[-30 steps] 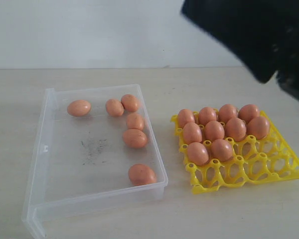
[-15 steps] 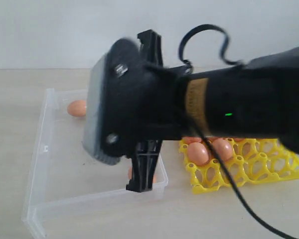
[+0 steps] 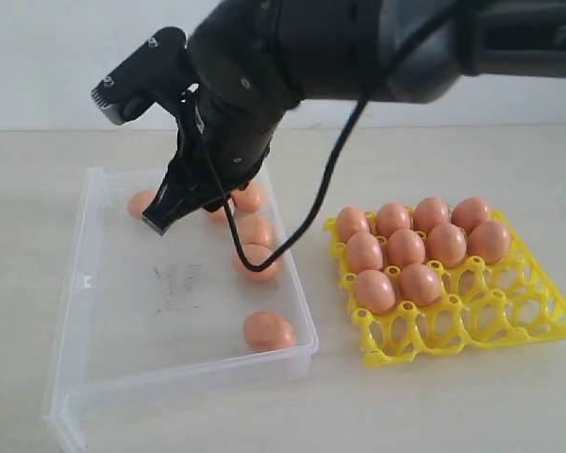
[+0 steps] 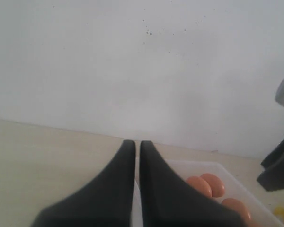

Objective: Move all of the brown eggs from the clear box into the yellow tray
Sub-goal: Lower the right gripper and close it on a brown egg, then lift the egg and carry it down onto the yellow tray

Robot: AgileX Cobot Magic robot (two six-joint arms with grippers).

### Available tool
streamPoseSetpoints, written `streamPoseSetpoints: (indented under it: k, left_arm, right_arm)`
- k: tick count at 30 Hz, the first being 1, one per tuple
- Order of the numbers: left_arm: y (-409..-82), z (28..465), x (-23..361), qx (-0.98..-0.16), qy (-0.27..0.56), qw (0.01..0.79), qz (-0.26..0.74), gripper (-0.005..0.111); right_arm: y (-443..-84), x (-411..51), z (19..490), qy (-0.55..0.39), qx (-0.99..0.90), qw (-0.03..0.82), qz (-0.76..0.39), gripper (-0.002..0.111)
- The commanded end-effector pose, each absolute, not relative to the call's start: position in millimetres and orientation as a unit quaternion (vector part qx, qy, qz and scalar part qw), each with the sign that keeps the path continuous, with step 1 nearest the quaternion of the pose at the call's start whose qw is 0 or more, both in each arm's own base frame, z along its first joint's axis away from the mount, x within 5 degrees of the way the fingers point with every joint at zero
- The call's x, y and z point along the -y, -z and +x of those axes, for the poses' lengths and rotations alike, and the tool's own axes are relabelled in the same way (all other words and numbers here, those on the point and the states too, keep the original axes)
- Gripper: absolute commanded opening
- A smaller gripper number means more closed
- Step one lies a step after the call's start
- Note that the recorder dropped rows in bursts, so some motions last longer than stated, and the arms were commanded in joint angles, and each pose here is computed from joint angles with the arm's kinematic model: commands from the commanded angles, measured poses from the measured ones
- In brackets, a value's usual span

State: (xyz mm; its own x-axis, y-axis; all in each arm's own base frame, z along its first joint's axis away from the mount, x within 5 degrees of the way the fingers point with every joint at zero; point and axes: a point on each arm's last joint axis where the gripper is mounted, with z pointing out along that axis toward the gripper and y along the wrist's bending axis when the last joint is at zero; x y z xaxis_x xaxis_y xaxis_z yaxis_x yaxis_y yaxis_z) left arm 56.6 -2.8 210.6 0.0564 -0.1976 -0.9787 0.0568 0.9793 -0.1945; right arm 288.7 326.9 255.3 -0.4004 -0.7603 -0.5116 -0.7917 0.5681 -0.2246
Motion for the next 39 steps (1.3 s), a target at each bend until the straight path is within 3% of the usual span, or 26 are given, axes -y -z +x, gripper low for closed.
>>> streamPoseSetpoints:
  k: [1,6,8,11,12,17,23,25,26,28,33,39]
  left_arm:
    - [-213.2,56.1,2.5,-0.673,0.095,0.731,-0.057,0.004]
    - [-213.2,56.1,2.5,-0.673,0.095,0.731,-0.057,0.004]
    - [-213.2,56.1,2.5,-0.673,0.095,0.731,-0.057,0.004]
    - [-213.2,56.1,2.5,-0.673,0.095,0.731,-0.057,0.004]
    - [-213.2,56.1,2.5,-0.673,0.095,0.731,-0.057,0.004]
    - [-213.2,56.1,2.5,-0.673,0.095,0.731,-0.057,0.004]
    - [-213.2,56.1,2.5,-0.673,0.095,0.731,-0.057,0.004]
    - [-213.2,56.1,2.5,-0.673,0.095,0.731,-0.057,0.004]
    - [-213.2,56.1,2.5,-0.673,0.095,0.731,-0.057,0.004]
    - [-213.2,56.1,2.5,-0.673,0.095,0.731,-0.057,0.004]
    - [-213.2,56.1,2.5,-0.673,0.095,0.731,-0.057,0.004]
    - [-213.2,56.1,2.5,-0.673,0.095,0.731,-0.057,0.004]
  right_arm:
    - [-239.9,-335.8,304.4,-0.099,-0.843,0.152,-0.506,0.036]
    - [-212.0,-331.0,324.4,-0.034,-0.833,0.075,-0.548,0.037]
    - [-204.1,-331.0,328.1,-0.018,-0.829,0.071,-0.555,0.048]
    - [-198.8,-329.2,331.5,0.003,-0.827,0.072,-0.558,0.073]
    - [-196.7,-328.7,333.3,0.011,-0.828,0.075,-0.555,0.073]
    - [-174.5,-334.3,342.8,0.024,-0.825,0.092,-0.557,0.056]
    - [-151.6,-335.4,355.4,0.057,-0.815,0.108,-0.567,0.057]
    - [-140.3,-333.4,358.1,0.078,-0.815,0.100,-0.566,0.051]
    - [-135.6,-334.5,356.9,0.076,-0.817,0.094,-0.564,0.037]
    - [-133.9,-338.3,357.4,0.063,-0.830,0.108,-0.543,-0.001]
    - [-152.9,-343.5,369.1,0.046,-0.881,0.205,-0.424,0.000]
    - [-203.5,-346.0,364.1,-0.026,-0.873,0.298,-0.385,0.000]
